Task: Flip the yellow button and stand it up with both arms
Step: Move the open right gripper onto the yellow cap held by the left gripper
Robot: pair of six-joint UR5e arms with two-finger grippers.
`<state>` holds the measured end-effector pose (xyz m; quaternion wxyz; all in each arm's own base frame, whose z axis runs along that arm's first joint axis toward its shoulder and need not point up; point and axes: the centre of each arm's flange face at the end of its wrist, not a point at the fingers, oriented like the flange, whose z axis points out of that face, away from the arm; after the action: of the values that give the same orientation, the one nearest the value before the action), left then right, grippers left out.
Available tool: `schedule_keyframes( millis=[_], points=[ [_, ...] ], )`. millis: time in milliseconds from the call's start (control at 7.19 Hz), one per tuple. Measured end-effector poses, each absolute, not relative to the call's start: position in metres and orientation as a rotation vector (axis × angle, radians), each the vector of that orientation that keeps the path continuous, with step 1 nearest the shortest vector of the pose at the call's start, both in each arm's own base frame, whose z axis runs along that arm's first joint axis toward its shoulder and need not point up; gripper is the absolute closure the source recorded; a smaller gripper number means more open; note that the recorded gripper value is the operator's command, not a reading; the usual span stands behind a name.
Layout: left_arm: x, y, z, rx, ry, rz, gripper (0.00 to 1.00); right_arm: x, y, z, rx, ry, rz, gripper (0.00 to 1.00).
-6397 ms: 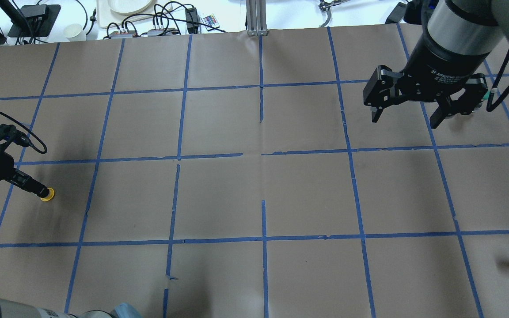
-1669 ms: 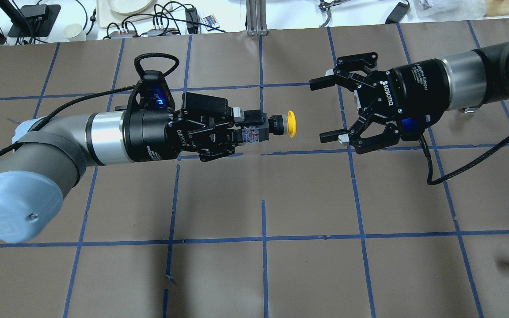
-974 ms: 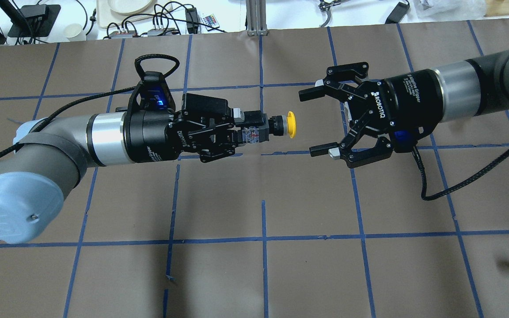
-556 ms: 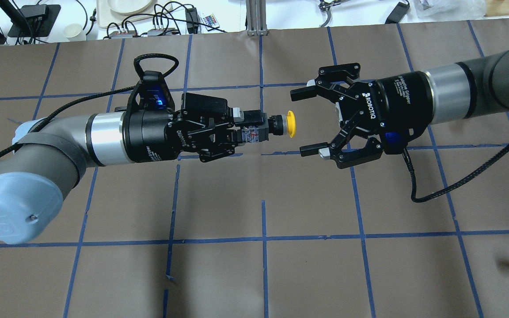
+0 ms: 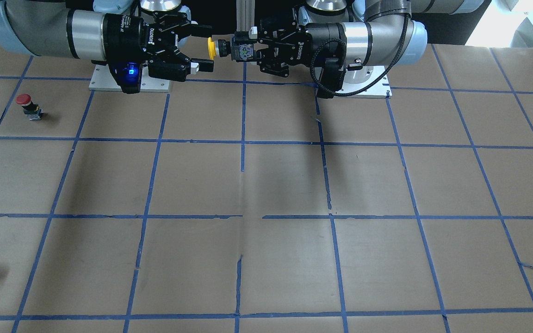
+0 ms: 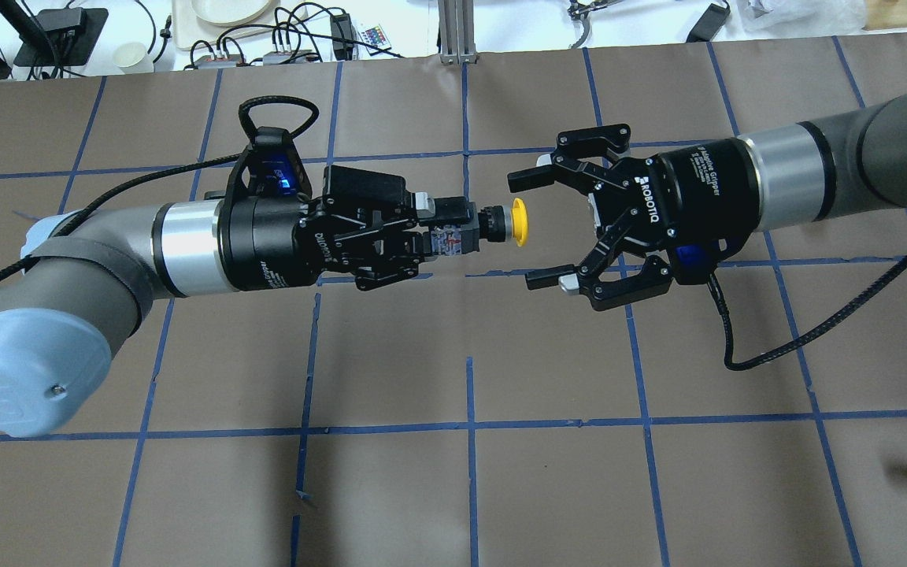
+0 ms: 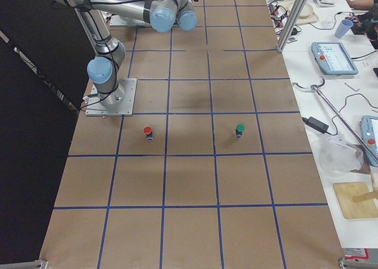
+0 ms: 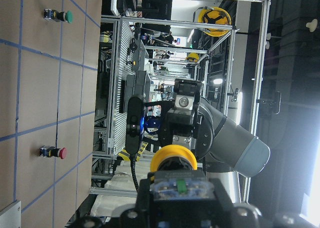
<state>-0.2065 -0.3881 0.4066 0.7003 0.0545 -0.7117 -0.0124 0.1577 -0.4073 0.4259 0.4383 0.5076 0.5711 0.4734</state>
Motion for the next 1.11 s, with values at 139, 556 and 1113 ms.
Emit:
schedule_keyframes(
  millis=[139, 556, 1113],
  points=[
    [-0.2065, -0.3879, 0.4073, 0.12, -1.586, -0.027, 0.92, 0.1578, -0.4069, 0.4257, 1.259, 1.421, 1.175, 0.17],
    [-0.2065, -0.387, 0.4082, 0.119, -1.586, -0.025, 0.92, 0.1584, -0.4041, 0.4308, 1.252, 1.426, 1.162, 0.17],
    [-0.2069, -0.3855, 0.4099, 0.116, -1.586, -0.023, 0.92, 0.1593, -0.3994, 0.435, 1.245, 1.434, 1.151, 0.84]
  ],
)
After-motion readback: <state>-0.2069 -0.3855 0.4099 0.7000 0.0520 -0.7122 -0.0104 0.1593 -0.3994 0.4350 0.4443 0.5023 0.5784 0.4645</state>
